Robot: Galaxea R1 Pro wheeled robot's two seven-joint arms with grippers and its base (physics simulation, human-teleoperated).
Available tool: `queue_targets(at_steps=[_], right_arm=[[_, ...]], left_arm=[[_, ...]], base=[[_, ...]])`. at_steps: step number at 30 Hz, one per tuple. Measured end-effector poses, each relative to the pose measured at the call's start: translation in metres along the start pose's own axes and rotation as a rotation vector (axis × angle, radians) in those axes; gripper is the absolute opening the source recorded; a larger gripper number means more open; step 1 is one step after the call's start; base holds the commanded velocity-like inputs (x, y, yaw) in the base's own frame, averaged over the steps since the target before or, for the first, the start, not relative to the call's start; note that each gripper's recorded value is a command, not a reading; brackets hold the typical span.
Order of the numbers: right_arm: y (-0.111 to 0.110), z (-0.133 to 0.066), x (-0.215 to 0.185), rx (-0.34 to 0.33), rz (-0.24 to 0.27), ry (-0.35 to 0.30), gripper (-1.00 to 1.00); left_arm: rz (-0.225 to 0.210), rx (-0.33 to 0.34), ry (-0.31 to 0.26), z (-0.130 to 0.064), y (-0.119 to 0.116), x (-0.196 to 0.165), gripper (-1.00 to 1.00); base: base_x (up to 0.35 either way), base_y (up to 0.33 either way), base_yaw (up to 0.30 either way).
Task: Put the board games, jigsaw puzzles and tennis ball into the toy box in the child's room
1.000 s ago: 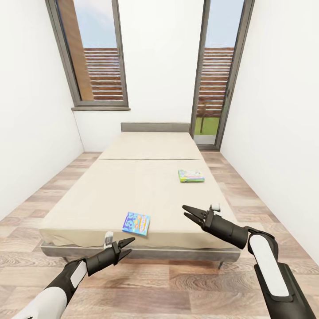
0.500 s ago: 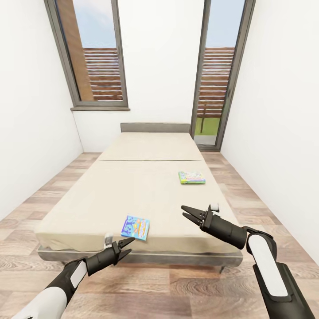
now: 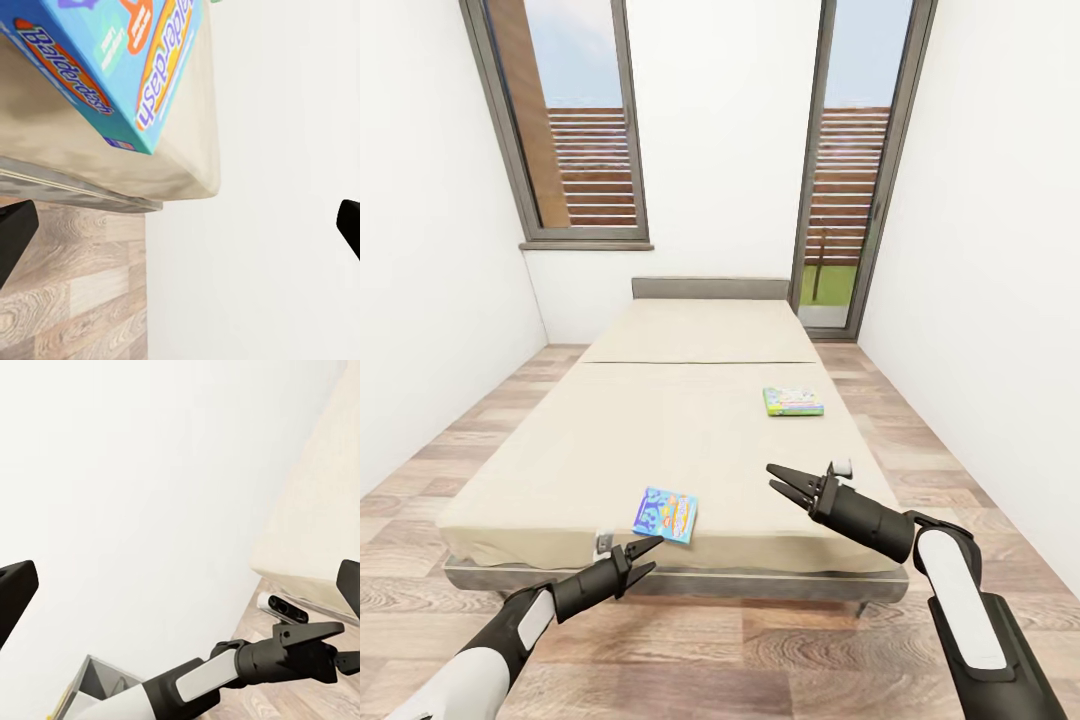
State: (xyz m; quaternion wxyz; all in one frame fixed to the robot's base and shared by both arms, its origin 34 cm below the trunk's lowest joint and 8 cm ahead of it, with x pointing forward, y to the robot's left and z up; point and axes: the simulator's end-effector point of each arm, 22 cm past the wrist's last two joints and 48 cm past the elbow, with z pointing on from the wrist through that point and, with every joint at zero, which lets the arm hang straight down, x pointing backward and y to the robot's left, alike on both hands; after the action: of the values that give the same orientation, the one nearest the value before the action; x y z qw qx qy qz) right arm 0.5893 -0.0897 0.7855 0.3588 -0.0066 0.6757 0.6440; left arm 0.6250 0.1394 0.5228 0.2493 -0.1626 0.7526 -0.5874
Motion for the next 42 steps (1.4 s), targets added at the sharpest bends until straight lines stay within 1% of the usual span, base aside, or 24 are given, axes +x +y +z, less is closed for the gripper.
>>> queue_targets(at_steps=[12, 18, 24, 30, 42], right_arm=[[0.0, 0.0, 0.0, 0.001, 0.0, 0.0, 1.0], [-0.011, -0.002, 0.009, 0.004, -0.002, 0.001, 1.0], [-0.011, -0.002, 0.01, 0.005, -0.002, 0.002, 1.0], [-0.021, -0.004, 0.019, 0.007, -0.003, 0.003, 1.0], [-0.021, -0.004, 0.019, 0.007, -0.003, 0.003, 1.0]], left_arm=[[-0.003, 0.003, -0.003, -0.002, 0.0, -0.001, 1.0], [-0.003, 0.002, -0.002, -0.001, 0.013, 0.004, 1.0], [-0.003, 0.003, -0.004, -0.001, 0.013, 0.004, 1.0], [-0.003, 0.003, -0.004, 0.0, 0.025, 0.009, 1.0], [-0.002, 0.01, -0.004, 0.0, 0.024, 0.009, 1.0]], base=[[0.0, 0.0, 0.0], [0.0, 0.0, 0.0], [0.0, 0.0, 0.0], [0.0, 0.0, 0.0], [0.0, 0.0, 0.0]])
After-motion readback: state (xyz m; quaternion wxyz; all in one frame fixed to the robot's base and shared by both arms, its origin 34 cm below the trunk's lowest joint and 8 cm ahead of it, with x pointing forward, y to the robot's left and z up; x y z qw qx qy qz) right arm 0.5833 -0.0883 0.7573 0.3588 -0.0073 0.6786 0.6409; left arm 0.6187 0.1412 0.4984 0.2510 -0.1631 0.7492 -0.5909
